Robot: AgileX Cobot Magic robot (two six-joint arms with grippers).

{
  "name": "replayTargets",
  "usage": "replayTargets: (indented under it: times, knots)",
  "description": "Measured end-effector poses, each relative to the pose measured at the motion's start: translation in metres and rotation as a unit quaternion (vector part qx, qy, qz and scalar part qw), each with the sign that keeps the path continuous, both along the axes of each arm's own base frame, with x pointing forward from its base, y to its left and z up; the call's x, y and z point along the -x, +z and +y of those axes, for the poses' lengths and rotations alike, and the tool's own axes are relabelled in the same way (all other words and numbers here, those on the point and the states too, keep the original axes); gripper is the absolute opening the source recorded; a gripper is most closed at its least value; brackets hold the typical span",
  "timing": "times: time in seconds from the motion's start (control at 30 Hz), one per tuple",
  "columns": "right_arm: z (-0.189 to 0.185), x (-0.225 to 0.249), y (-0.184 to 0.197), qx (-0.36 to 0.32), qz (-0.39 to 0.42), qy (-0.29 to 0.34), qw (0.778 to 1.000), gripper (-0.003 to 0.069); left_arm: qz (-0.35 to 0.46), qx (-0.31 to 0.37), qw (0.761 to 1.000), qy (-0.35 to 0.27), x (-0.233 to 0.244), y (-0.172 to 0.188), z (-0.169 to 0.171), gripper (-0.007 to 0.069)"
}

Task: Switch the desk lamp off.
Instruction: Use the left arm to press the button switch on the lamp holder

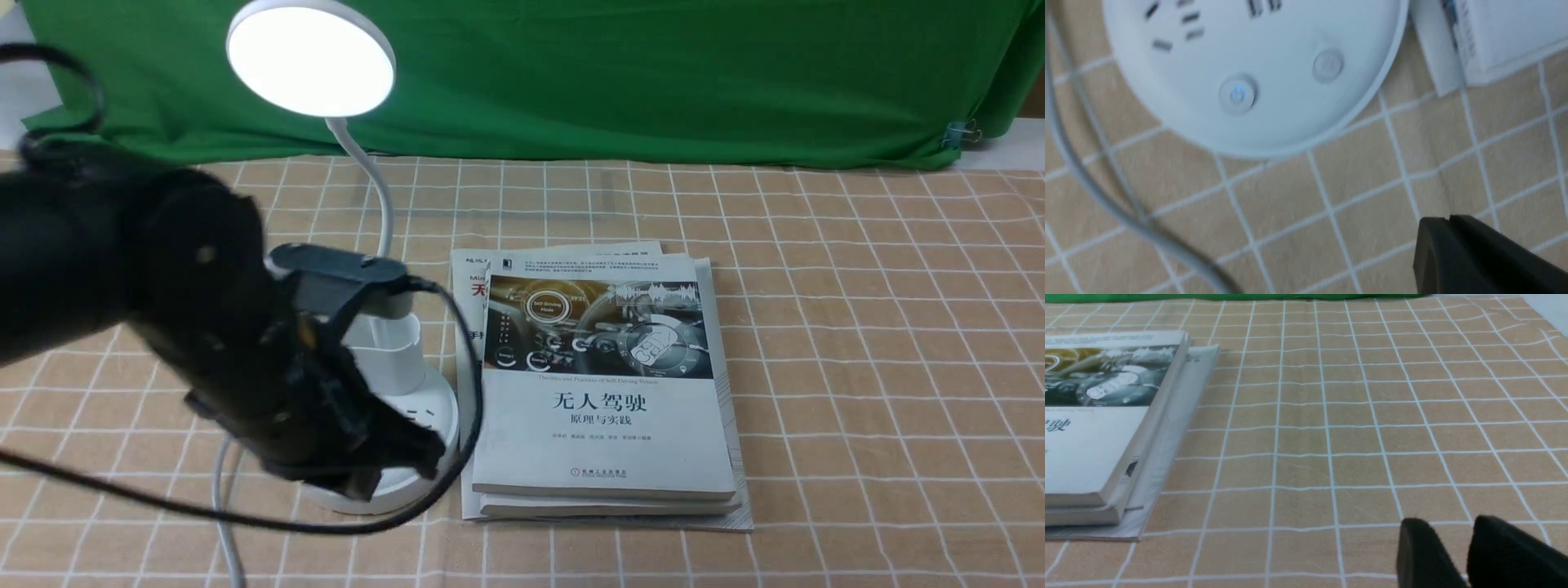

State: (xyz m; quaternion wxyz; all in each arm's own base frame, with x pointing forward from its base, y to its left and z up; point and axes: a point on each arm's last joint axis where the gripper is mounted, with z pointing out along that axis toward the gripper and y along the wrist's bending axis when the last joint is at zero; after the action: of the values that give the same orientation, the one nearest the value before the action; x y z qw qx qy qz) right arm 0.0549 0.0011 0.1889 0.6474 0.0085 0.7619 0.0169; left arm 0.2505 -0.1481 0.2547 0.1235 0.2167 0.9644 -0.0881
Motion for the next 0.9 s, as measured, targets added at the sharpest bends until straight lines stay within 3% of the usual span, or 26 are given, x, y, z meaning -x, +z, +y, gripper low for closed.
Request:
replayTargets:
  times: [0.3,0.63,0.9]
  knots:
    - [0.0,0.0,0.0,0.0,0.0,0.0,1.0,0.0243,0.015,-0.05,0.999,0.008,-0.058,-0.028,-0.014,0.0001]
    - [0.0,0.0,0.0,0.0,0.0,0.0,1.0,0.0243,0.063,-0.066,0.996,0.022,-0.069,-0.062,-0.012,0.0001]
    - [0.0,0.0,0.0,0.0,0.0,0.0,1.0,0.0243,0.061,-0.064,0.996,0.022,-0.065,-0.062,-0.01,0.0001]
